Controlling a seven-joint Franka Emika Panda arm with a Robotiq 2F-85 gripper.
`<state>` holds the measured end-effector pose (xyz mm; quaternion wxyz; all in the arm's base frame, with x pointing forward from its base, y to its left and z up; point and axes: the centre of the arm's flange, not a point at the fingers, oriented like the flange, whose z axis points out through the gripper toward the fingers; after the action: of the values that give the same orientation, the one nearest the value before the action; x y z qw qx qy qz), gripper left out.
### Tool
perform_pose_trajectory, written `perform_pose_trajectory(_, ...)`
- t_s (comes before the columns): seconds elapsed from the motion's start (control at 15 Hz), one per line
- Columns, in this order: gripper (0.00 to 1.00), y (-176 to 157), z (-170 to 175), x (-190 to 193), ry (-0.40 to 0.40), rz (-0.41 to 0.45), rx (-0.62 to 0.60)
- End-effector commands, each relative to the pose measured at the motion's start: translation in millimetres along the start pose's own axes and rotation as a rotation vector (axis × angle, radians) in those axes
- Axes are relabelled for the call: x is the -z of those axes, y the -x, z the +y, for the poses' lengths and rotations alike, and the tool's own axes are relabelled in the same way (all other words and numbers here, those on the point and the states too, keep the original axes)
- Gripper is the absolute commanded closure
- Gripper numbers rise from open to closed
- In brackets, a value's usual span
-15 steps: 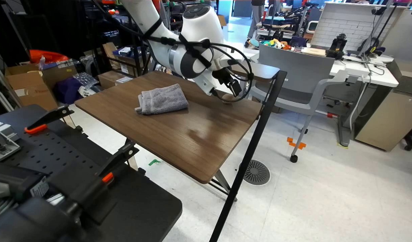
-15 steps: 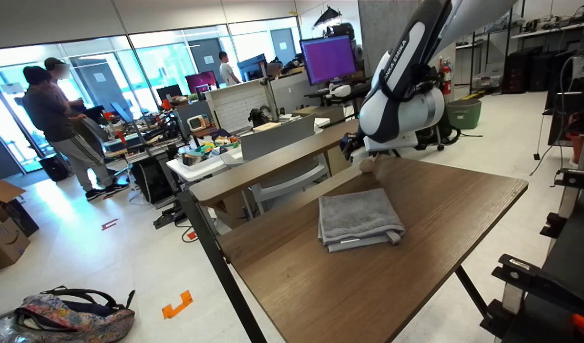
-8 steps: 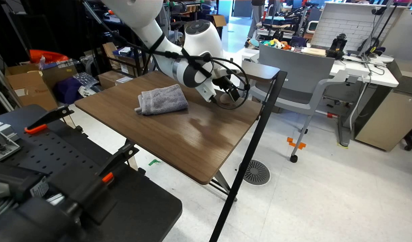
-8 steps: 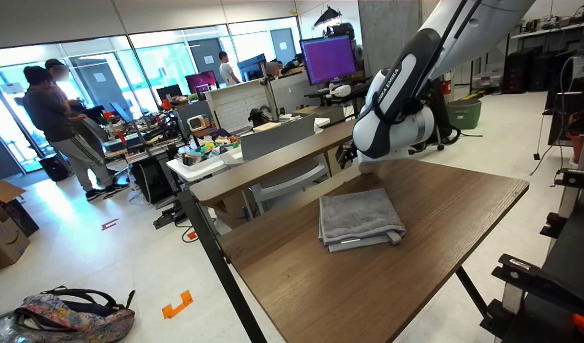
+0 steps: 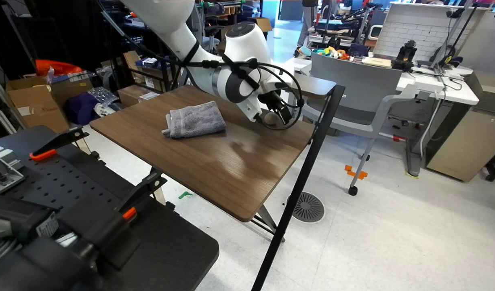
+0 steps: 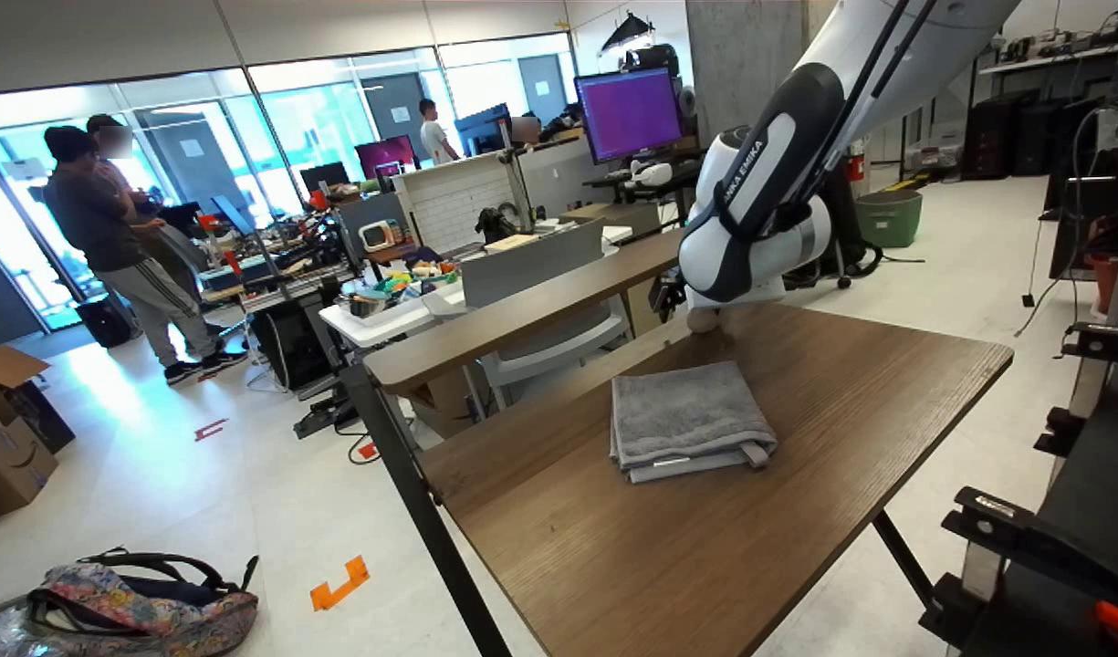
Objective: Move the brown object forward then use the towel to wipe the table
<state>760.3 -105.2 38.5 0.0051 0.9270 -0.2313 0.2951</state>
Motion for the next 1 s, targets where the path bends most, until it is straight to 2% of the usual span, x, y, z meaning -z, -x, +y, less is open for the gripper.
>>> perform_pose_trajectory(0.0,0.0,-3,2,10,0.041,-0.032,-0.02)
perform_pose_trajectory(0.6,0.0,14,-13,26,0.019,-0.092,-0.016)
perform_pose_trajectory(0.67,0.25,14,-15,27,0.013,-0.099,-0.02)
perform_pose_trajectory(0.73,0.26,14,-16,26,0.01,-0.096,-0.018)
perform_pose_trajectory(0.93,0.49,8,-14,27,0.007,-0.092,-0.031)
